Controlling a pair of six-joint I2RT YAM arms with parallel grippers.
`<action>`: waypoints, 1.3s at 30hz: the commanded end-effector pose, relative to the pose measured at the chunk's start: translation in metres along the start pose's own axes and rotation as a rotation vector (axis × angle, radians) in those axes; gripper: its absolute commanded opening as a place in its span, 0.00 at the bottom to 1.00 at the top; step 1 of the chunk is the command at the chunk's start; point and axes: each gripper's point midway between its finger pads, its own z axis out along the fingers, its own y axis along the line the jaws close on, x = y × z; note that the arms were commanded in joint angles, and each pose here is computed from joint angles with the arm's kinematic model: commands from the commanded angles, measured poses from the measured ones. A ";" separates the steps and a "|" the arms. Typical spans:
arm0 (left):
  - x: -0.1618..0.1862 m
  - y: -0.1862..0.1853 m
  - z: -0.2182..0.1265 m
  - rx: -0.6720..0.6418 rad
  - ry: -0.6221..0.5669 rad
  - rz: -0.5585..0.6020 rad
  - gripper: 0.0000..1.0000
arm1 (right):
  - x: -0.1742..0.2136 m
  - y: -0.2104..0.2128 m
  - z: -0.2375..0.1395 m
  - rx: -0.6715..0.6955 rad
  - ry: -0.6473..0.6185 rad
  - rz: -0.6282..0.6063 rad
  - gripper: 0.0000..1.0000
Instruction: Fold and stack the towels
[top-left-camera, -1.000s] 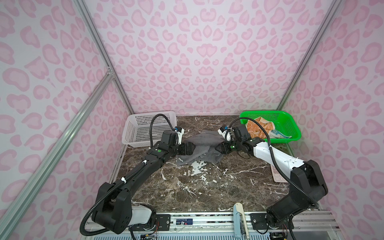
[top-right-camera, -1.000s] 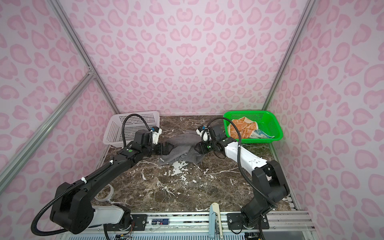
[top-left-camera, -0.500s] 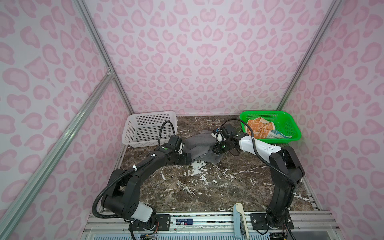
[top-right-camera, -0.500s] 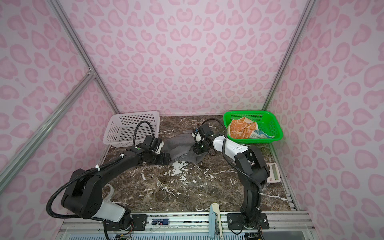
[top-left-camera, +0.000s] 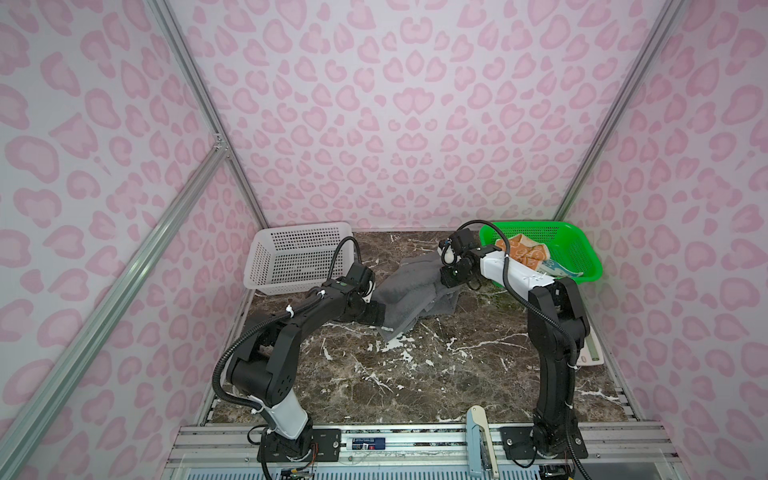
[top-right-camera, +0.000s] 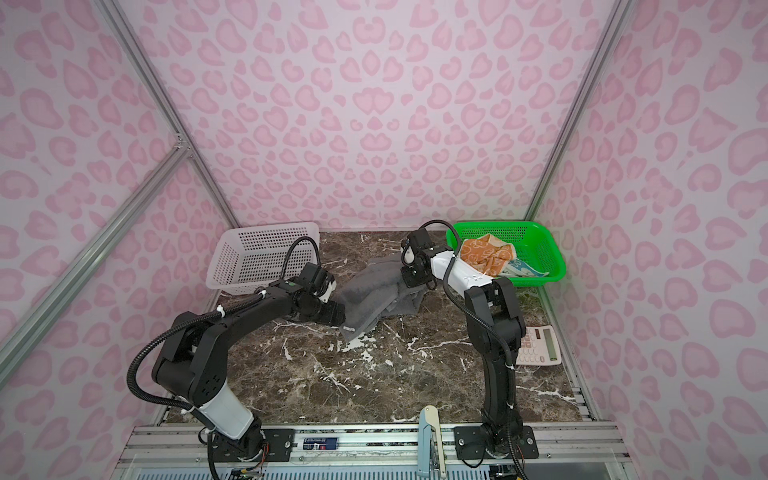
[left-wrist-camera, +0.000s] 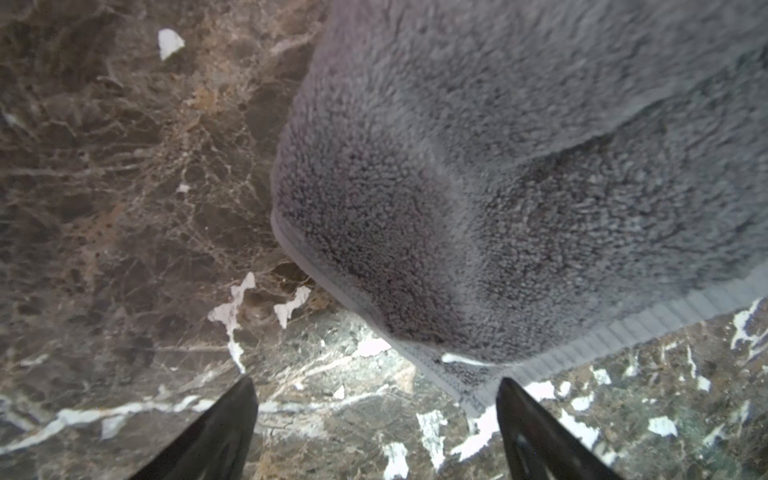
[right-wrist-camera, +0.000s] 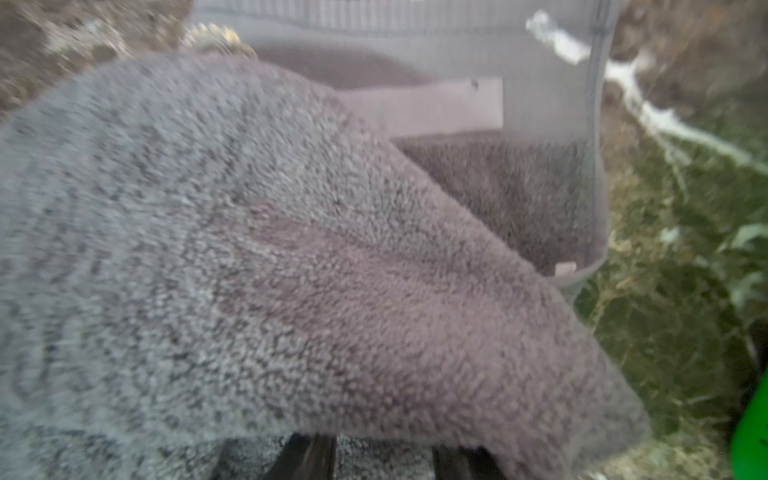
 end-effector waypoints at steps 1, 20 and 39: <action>0.004 -0.007 -0.003 0.024 0.026 0.076 0.90 | -0.004 0.003 -0.005 -0.017 -0.010 -0.025 0.39; 0.027 -0.053 0.009 -0.044 -0.003 0.428 0.91 | 0.009 0.014 -0.092 -0.110 -0.294 0.136 0.61; 0.043 -0.045 0.047 -0.154 0.088 0.421 0.73 | 0.036 0.009 -0.107 -0.071 -0.299 0.121 0.61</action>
